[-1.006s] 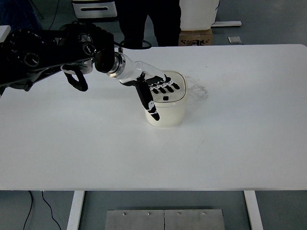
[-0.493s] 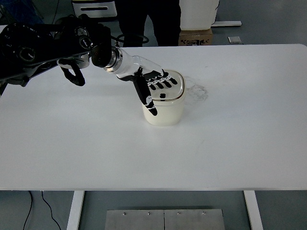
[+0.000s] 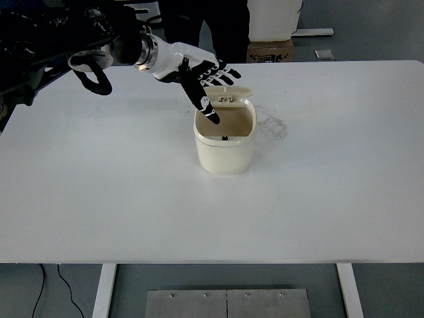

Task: Open trash can

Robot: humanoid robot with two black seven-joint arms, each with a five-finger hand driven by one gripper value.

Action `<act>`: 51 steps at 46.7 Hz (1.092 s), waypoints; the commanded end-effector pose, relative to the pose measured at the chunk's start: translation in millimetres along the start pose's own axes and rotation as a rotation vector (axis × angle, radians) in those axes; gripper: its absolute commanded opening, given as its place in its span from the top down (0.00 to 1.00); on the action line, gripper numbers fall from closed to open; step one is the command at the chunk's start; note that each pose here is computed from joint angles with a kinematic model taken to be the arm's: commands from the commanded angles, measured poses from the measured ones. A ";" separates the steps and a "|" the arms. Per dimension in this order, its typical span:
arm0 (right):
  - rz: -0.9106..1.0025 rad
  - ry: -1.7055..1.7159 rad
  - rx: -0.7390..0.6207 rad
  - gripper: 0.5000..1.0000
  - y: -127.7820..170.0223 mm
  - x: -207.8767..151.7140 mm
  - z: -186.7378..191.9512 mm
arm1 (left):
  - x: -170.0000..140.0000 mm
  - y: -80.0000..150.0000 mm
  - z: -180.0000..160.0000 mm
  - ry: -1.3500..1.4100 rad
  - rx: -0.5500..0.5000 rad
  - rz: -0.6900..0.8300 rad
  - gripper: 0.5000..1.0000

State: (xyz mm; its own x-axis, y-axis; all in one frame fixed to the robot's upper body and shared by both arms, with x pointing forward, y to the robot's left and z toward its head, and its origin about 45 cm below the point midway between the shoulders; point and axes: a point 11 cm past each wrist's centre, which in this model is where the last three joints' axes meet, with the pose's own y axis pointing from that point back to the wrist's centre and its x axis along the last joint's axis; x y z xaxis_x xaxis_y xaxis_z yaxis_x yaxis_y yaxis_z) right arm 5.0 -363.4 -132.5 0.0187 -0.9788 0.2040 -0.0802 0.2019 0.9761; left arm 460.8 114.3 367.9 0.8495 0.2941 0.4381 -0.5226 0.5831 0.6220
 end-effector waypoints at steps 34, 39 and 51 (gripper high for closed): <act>0.000 0.000 -0.001 0.02 0.0 0.0 0.2 | 68.3 36.5 -135.4 0.736 -0.184 0.370 0.00; 0.000 0.000 -0.001 0.02 0.0 0.0 0.2 | 71.1 42.1 -157.3 0.817 -0.230 0.421 0.00; 0.000 0.000 -0.001 0.02 0.0 0.0 0.2 | 70.1 58.6 -219.3 0.978 -0.342 0.585 0.00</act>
State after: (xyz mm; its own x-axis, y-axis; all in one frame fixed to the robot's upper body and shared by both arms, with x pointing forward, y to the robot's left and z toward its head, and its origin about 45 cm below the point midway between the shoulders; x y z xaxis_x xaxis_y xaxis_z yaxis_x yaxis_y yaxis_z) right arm 5.0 -363.4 -132.5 0.0186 -0.9788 0.2041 -0.0801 0.2020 0.9761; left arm 508.4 320.8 301.3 0.3053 0.9425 -0.1360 -0.9128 0.3303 0.2403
